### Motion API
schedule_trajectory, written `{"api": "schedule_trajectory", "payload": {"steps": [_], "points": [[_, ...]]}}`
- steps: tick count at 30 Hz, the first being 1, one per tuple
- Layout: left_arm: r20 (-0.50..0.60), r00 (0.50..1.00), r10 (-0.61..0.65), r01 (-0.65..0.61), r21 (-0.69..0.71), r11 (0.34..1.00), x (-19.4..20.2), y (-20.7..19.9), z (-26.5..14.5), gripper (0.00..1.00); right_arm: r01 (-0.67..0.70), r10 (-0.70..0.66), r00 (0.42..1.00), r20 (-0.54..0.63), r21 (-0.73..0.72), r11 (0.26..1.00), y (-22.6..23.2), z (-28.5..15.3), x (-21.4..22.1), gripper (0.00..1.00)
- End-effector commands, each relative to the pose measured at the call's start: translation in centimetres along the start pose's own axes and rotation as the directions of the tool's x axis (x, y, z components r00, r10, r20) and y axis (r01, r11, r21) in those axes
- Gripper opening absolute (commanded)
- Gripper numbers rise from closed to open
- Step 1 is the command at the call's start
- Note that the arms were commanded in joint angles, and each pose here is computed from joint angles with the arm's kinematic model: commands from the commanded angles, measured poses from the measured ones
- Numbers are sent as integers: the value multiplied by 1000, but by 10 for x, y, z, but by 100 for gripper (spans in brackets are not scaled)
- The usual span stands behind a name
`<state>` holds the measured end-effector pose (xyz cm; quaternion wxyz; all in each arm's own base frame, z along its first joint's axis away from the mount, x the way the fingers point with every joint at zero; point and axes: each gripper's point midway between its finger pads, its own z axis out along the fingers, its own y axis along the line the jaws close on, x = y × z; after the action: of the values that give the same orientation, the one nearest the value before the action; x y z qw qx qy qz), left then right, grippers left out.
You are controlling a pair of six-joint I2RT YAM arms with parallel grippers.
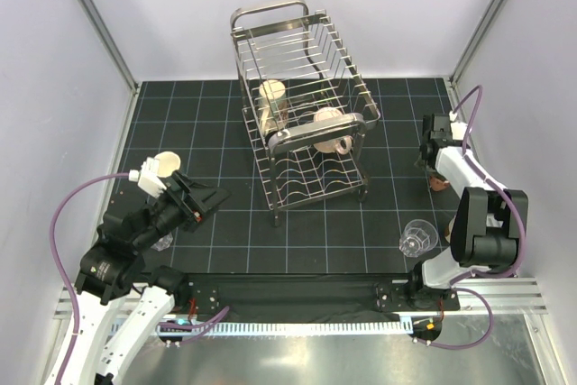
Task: Load the cups into the dish rack
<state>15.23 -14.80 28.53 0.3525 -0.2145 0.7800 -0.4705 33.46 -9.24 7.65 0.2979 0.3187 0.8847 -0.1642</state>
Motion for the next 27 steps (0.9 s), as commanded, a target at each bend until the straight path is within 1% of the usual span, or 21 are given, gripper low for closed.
{"api": "schedule_trajectory", "payload": {"steps": [1,2,4,5,6,9,11,12,14,15,16,17,18,19,21,22,24,25,27], "points": [[-14,1000,20,-20,16,1000,1,-6,-3,80,-35,35,999,23,-4,999,2,4,-5,46],[-13,1000,21,-21,18,1000,1,-6,-3,80,-28,28,999,22,-3,1000,2,4,-4,43],[-14,1000,20,-19,18,1000,2,-6,-3,80,-26,26,999,26,-1,1000,1,3,-5,34],[-13,1000,21,-21,18,1000,1,-6,-3,80,-26,26,999,31,1,1000,0,3,-7,28],[-13,1000,19,-19,18,1000,1,-6,-3,80,-24,24,999,34,-2,1000,0,2,-8,16],[-14,1000,22,-21,19,1000,1,-6,-3,80,-37,40,997,72,-46,998,3,-14,-23,4],[-13,1000,22,-22,27,999,1,-8,-3,80,-50,61,992,114,-99,994,7,-33,-40,4],[-14,1000,25,-25,38,999,1,-11,-3,80,-42,58,992,113,-136,990,11,-41,-43,4],[-13,999,34,-33,59,998,0,-15,-4,81,-45,79,986,147,-225,973,21,-63,-63,4],[-13,999,40,-39,85,996,0,-21,-4,81,-51,105,978,182,-277,960,24,-81,-75,4],[-11,999,44,-43,98,994,0,-24,-5,82,-42,120,973,199,-358,933,34,-101,-86,4],[-9,998,55,-54,119,991,-1,-28,-6,82,-41,140,966,220,-402,915,37,-115,-95,4],[-15,998,66,-63,147,987,0,-34,-7,82,-35,173,949,262,-461,887,38,-141,-107,4],[-7,997,78,-75,180,981,-2,-42,-8,83,-19,200,941,273,-548,836,48,-166,-118,4],[-8,995,102,-98,228,969,-2,-54,-12,86,10,252,915,315,-642,766,49,-211,-133,4],[0,993,116,-112,260,959,-4,-63,-12,88,29,285,903,321,-708,706,53,-241,-143,4],[4,990,138,-133,294,947,-6,-74,-13,91,59,338,874,349,-767,639,50,-281,-156,4],[14,987,157,-153,333,930,-8,-86,-18,93,87,384,851,359,-817,570,46,-318,-163,4],[18,984,177,-171,365,915,-11,-98,-18,95,128,438,820,368,-864,486,41,-359,-170,4]]}}
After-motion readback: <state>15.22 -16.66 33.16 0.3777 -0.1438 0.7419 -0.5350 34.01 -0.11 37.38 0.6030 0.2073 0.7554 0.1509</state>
